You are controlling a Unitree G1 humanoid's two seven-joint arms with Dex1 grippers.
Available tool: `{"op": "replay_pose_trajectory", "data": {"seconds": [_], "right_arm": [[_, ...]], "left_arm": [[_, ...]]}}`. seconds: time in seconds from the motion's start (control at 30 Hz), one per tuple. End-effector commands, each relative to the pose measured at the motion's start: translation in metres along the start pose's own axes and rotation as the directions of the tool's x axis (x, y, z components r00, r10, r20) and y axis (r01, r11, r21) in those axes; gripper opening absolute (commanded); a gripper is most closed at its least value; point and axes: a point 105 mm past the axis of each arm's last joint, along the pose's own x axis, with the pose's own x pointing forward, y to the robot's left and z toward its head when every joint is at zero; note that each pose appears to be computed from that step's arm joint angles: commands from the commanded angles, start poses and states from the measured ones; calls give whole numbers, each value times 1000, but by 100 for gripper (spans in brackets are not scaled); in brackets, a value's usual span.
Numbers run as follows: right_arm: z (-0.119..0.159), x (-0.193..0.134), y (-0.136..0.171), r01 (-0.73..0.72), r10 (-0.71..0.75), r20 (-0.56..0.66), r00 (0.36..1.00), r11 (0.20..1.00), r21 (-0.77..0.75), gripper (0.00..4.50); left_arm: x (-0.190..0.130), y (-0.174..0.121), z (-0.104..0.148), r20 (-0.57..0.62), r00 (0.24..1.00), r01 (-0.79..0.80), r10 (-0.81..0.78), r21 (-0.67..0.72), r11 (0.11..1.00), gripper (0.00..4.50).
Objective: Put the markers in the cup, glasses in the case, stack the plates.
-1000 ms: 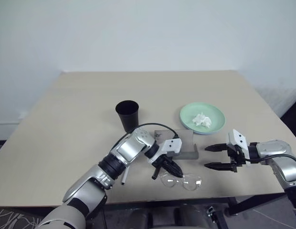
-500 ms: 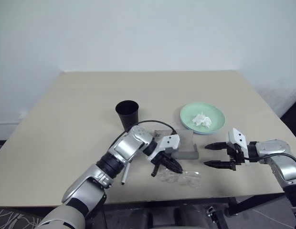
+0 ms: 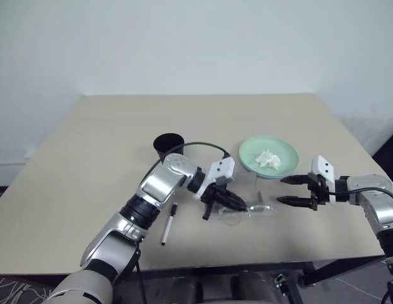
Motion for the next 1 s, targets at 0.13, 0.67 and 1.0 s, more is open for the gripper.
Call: {"op": "replay_pose_trajectory", "data": {"seconds": [0.13,0.67,1.0], "right_arm": [[8,-7,-14,59,-59,9,998,997,-43,360],[17,0,-11,47,-44,40,998,997,-54,360],[19,2,-10,44,-41,46,998,998,-55,360]], "left_arm": [[-27,40,18,-17,969,-241,247,157,958,2],[-7,52,-10,-160,940,-246,301,291,924,2],[8,39,-23,-213,942,-195,258,277,941,2]]}}
